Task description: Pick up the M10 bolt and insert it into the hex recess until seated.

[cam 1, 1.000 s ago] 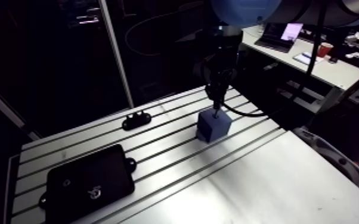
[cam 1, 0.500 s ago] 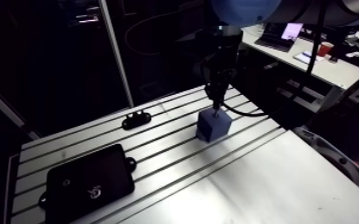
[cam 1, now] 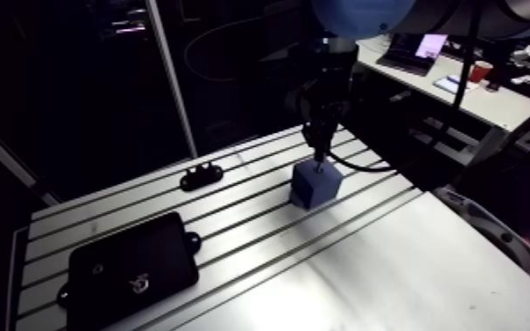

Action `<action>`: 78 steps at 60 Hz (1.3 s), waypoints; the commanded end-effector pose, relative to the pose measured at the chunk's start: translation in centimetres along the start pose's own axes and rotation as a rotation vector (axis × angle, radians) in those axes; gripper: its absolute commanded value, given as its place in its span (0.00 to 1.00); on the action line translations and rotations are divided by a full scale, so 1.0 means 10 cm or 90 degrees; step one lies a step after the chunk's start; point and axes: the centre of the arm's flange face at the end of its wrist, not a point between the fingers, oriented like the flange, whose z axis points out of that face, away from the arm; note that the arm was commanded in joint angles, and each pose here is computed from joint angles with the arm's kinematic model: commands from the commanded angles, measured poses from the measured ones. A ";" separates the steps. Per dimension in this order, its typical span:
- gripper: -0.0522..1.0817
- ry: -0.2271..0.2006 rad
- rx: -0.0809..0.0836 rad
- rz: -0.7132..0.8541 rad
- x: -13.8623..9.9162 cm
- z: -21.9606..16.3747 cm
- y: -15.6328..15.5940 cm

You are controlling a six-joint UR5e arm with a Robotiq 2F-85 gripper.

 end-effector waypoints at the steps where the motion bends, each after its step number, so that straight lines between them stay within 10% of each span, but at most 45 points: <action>1: 0.96 0.000 0.000 -0.001 0.00 0.01 0.00; 78: 0.96 -0.002 0.004 -0.001 0.01 0.05 0.02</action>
